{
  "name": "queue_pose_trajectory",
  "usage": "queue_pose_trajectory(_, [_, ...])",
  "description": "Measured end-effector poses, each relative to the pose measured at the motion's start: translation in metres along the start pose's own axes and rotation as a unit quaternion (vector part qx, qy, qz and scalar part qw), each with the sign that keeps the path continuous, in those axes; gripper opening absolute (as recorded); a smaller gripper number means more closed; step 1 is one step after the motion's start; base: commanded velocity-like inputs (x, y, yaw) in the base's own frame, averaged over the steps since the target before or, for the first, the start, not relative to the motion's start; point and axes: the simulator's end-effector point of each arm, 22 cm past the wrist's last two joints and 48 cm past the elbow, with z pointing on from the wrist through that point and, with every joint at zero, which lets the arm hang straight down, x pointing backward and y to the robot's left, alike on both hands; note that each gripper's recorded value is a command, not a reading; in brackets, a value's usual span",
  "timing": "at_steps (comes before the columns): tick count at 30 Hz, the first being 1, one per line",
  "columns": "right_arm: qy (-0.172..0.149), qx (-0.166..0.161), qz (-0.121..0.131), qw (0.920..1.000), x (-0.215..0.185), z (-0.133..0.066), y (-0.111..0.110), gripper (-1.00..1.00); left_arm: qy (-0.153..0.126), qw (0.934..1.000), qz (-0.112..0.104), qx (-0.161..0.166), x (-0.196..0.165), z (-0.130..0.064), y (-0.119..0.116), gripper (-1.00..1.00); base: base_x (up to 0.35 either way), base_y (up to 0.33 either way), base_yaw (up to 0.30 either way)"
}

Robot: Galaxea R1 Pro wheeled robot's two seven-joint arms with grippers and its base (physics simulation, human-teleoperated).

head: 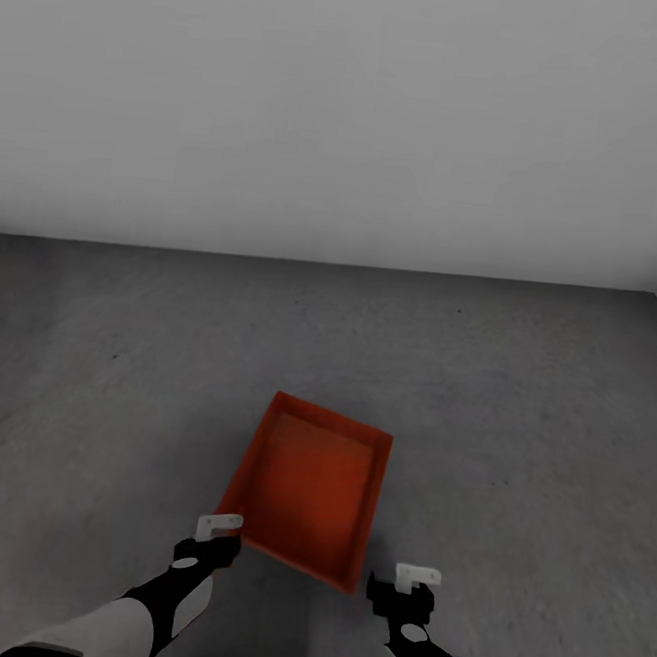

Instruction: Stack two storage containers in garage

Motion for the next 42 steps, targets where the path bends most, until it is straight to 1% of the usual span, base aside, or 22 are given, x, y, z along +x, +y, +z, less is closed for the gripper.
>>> queue_pose_trajectory(12, [0.0, 0.0, 0.0, 1.0, 0.0, 0.0, 0.0, 1.0, -0.001, 1.0, 0.0, 0.0, 0.0, 0.0, 0.0, 1.0, -0.179, 0.0, 0.0])
queue_pose_trajectory(26, [-0.001, 0.0, 0.0, 1.0, 0.0, 0.0, 0.0, 1.0, -0.001, 1.0, 0.0, 0.0, 0.0, 0.0, 0.0, 1.0, -0.017, 0.0, 0.0])
queue_pose_trajectory(42, [-0.001, 0.0, 0.0, 1.0, -0.014, -0.027, -0.003, 1.0, 0.0, 1.0, 0.0, -0.001, -0.012, -0.027, 0.003, 1.0, 0.0, 0.0, 0.0])
